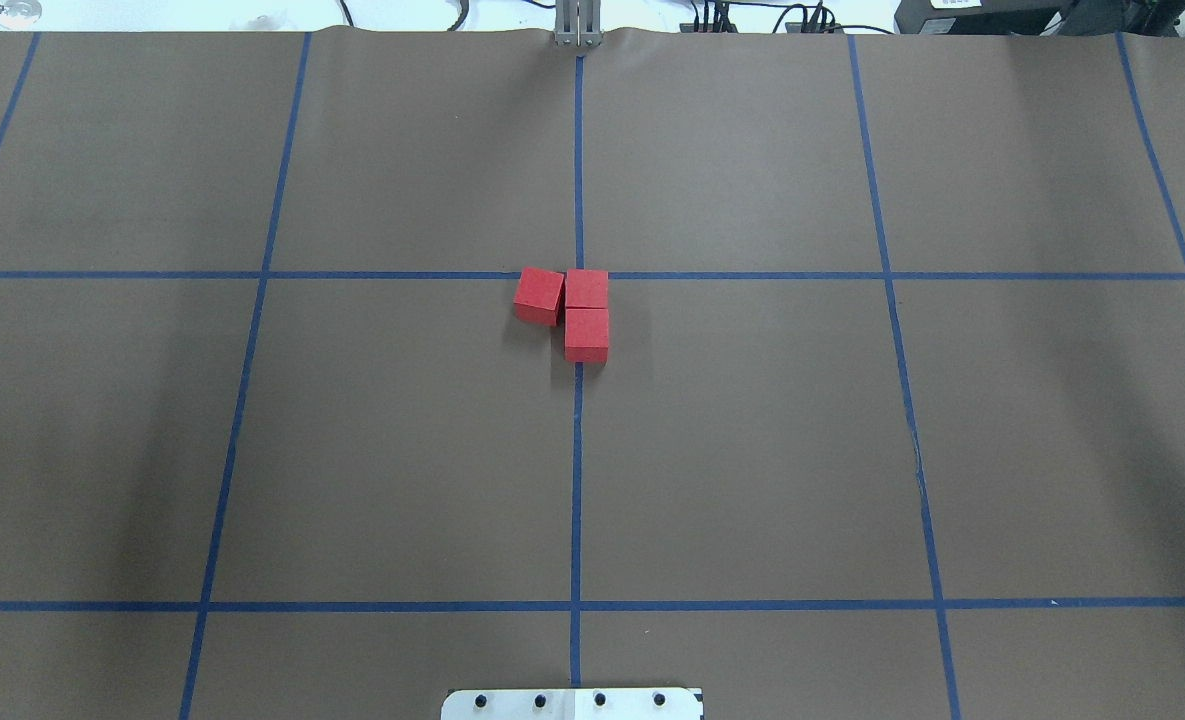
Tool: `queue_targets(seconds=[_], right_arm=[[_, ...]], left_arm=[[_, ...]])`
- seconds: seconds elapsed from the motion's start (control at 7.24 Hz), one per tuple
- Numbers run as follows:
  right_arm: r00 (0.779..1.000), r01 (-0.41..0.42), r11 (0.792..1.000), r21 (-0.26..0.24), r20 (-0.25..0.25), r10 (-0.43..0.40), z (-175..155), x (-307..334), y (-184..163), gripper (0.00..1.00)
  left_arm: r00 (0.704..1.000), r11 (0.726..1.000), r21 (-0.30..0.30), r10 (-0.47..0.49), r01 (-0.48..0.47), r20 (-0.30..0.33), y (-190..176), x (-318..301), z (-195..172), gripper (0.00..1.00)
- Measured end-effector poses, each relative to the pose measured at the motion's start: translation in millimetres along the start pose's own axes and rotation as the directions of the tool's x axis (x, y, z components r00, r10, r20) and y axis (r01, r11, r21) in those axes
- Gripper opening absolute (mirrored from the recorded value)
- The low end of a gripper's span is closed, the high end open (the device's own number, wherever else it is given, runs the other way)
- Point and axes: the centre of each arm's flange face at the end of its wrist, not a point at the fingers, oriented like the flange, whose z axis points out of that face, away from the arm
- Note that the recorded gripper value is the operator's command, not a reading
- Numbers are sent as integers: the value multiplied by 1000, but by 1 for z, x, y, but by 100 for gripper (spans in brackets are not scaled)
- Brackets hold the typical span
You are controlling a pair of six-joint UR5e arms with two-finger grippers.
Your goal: Form red blocks into L shape at center
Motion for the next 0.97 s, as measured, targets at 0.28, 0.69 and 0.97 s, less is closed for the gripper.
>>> queue_targets(seconds=[0.28, 0.69, 0.97], right_arm=[[1000, -18, 1000, 8, -3, 18, -6, 41, 3, 99], [1000, 22, 1000, 5, 18, -22, -6, 83, 6, 99], [999, 20, 1000, 4, 35, -20, -6, 83, 8, 99]], left_arm=[[1000, 1000, -3, -5, 5, -27, 17, 2, -1, 100], [1000, 1000, -7, -5, 5, -31, 23, 0, -1, 99], [1000, 1000, -9, -7, 7, -30, 24, -1, 0, 100]])
